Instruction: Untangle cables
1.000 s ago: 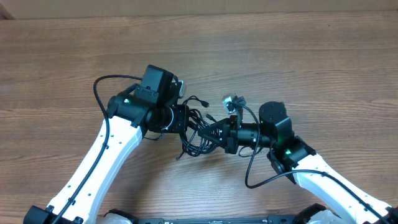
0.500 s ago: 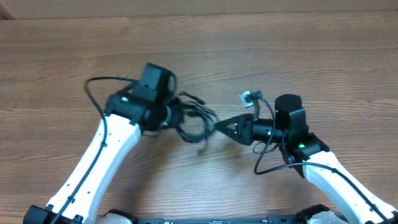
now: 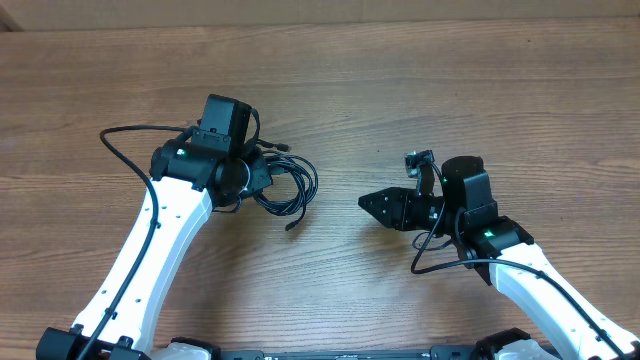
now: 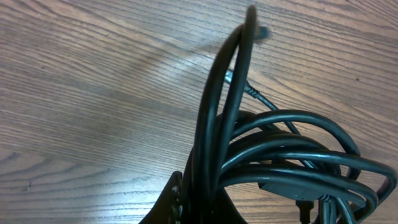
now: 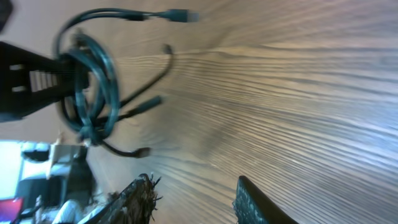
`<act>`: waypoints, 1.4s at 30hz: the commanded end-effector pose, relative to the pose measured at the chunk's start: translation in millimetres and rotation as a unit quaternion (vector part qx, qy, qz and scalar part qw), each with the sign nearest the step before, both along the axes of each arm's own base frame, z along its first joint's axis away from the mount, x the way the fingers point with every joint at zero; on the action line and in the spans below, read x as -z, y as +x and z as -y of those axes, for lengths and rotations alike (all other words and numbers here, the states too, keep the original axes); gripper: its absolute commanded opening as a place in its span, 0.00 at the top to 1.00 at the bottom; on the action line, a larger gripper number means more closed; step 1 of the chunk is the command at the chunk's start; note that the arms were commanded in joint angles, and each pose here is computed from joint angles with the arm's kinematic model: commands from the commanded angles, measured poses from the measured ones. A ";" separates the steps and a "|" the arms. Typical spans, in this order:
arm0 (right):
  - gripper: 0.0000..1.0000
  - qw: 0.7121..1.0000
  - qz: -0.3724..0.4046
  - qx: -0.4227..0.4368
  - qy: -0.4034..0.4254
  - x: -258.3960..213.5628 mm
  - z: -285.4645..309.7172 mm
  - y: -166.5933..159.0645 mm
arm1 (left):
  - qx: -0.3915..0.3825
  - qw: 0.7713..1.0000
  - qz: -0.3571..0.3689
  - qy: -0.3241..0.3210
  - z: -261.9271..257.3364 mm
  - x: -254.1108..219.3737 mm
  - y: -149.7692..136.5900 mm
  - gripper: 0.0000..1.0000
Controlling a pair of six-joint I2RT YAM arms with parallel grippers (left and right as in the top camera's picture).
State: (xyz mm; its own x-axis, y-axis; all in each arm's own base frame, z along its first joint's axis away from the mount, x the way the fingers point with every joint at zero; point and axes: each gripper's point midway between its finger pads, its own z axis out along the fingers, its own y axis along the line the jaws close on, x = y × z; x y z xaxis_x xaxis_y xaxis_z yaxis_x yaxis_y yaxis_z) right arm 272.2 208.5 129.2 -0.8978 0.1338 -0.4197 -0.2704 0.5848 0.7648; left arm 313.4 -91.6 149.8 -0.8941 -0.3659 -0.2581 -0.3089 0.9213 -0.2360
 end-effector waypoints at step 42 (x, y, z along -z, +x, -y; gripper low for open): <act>0.96 0.987 0.105 -0.117 -0.008 -17.0 -97.6 -52.0 | 0.114 0.990 0.002 0.077 -11.7 7.5 -6.7 0.96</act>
